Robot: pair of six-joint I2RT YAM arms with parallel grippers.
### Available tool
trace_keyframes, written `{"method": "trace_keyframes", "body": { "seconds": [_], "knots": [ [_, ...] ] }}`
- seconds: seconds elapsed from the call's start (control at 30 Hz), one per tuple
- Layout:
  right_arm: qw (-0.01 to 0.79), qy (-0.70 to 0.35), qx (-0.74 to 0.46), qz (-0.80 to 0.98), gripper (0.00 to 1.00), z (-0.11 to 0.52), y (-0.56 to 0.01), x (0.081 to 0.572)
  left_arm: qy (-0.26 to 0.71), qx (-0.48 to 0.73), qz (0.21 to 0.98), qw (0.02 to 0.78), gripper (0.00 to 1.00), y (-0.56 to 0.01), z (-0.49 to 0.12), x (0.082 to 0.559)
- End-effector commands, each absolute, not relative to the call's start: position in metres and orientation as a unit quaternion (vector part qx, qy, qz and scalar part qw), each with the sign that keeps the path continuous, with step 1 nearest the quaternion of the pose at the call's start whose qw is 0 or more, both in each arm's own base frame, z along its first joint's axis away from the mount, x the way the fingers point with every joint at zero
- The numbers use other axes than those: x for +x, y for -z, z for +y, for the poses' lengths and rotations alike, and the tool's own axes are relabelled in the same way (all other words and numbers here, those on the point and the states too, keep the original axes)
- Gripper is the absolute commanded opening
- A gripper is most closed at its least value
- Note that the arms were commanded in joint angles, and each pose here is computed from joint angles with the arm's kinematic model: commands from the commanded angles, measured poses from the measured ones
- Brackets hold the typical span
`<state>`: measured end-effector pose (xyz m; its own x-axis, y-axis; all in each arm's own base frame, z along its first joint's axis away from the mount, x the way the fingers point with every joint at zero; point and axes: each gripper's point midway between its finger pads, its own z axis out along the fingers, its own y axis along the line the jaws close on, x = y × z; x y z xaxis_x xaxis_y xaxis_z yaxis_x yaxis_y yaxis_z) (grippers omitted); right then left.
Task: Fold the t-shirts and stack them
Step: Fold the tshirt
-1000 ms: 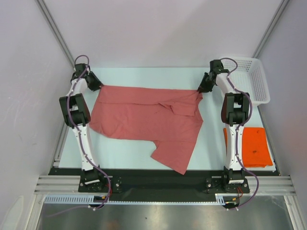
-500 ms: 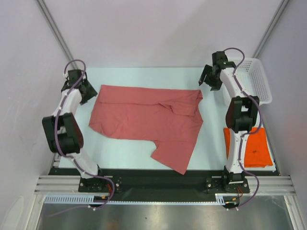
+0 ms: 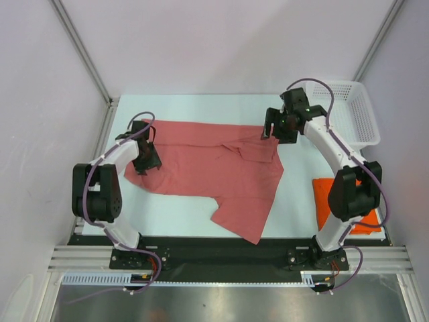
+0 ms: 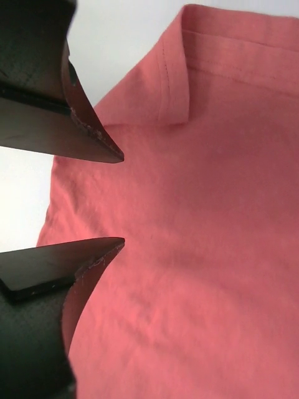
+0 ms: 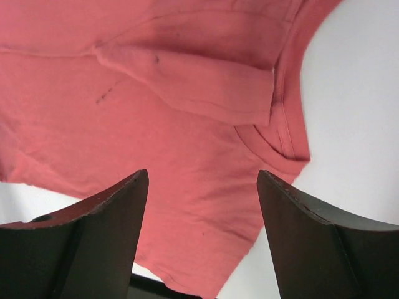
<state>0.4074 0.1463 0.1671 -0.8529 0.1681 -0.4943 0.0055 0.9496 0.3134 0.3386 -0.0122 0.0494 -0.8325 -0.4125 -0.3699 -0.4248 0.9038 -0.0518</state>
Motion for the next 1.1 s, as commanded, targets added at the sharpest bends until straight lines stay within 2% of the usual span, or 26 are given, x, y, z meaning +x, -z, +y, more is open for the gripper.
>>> {"method": "trace_keyframes", "body": {
  "seconds": [0.0,0.13,0.23,0.4,0.47,0.77,0.9,1.07],
  "knots": [
    [0.324,-0.174,0.036,0.929,0.76,0.14,-0.207,0.4,-0.052,-0.258,0.953,0.148,0.57,-0.031,0.007,0.321],
    [0.318,-0.174,0.036,0.931,0.76,0.134,-0.2,0.381,-0.032,-0.321,0.94,0.108,0.55,-0.016,0.022,0.292],
    [0.321,-0.176,0.038,0.93,0.76,0.13,-0.202,0.374,-0.047,-0.366,0.921,0.124,0.55,-0.029,0.044,0.273],
    [0.314,-0.187,0.041,0.93,0.76,0.13,-0.194,0.364,-0.085,-0.43,0.866,0.24,0.59,-0.081,0.078,0.264],
    [0.304,-0.197,0.04,0.931,0.77,0.133,-0.189,0.359,-0.087,-0.446,0.857,0.242,0.67,-0.08,0.079,0.259],
    [0.261,-0.208,0.041,0.942,0.77,0.134,-0.162,0.335,-0.065,-0.491,0.856,0.151,0.66,-0.039,0.089,0.244],
    [0.244,-0.207,0.053,0.946,0.77,0.126,-0.149,0.324,-0.052,-0.527,0.835,0.148,0.58,-0.031,0.103,0.239],
    [0.221,-0.206,0.073,0.951,0.77,0.115,-0.129,0.312,-0.048,-0.53,0.835,0.142,0.57,-0.028,0.113,0.246]
  ]
}}
